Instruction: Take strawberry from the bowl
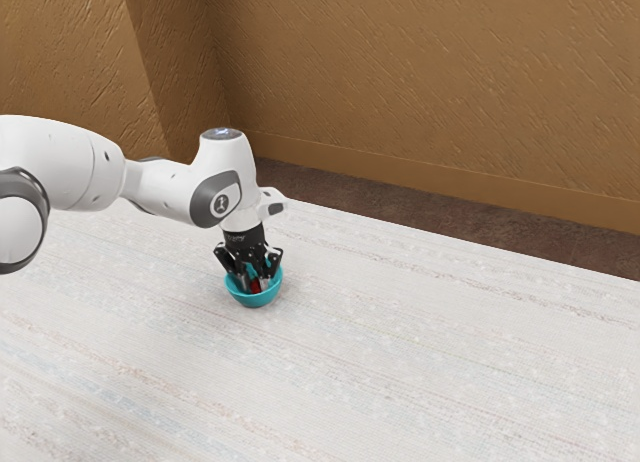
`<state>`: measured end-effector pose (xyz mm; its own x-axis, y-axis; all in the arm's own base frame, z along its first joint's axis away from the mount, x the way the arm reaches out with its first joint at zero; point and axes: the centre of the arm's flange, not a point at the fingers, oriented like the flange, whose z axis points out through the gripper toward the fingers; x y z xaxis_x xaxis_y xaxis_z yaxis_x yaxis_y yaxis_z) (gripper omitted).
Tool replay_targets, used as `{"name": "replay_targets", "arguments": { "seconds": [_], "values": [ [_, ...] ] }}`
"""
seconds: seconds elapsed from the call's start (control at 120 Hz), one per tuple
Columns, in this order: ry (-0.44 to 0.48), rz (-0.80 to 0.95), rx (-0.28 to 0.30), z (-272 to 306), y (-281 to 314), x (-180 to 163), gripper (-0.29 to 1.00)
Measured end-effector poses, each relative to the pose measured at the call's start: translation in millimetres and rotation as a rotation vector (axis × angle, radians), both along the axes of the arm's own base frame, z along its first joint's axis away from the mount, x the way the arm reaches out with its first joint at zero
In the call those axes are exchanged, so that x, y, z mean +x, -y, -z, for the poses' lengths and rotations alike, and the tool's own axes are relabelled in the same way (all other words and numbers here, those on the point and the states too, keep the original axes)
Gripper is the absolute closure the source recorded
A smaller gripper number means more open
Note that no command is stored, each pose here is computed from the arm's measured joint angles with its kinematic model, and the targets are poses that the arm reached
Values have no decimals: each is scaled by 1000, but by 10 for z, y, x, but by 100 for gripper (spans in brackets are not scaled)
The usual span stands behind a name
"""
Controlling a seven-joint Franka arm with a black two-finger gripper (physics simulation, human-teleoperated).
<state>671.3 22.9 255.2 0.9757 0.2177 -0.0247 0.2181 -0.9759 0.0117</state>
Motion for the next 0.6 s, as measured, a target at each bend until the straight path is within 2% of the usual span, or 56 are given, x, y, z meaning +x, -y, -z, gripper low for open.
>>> {"name": "replay_targets", "arguments": {
  "seconds": [0.317, 0.6],
  "values": [
    [12, -5, 8, -79, -14, 8, 61],
    [75, -2, 29, -620, 68, -46, 67]
  ]
}}
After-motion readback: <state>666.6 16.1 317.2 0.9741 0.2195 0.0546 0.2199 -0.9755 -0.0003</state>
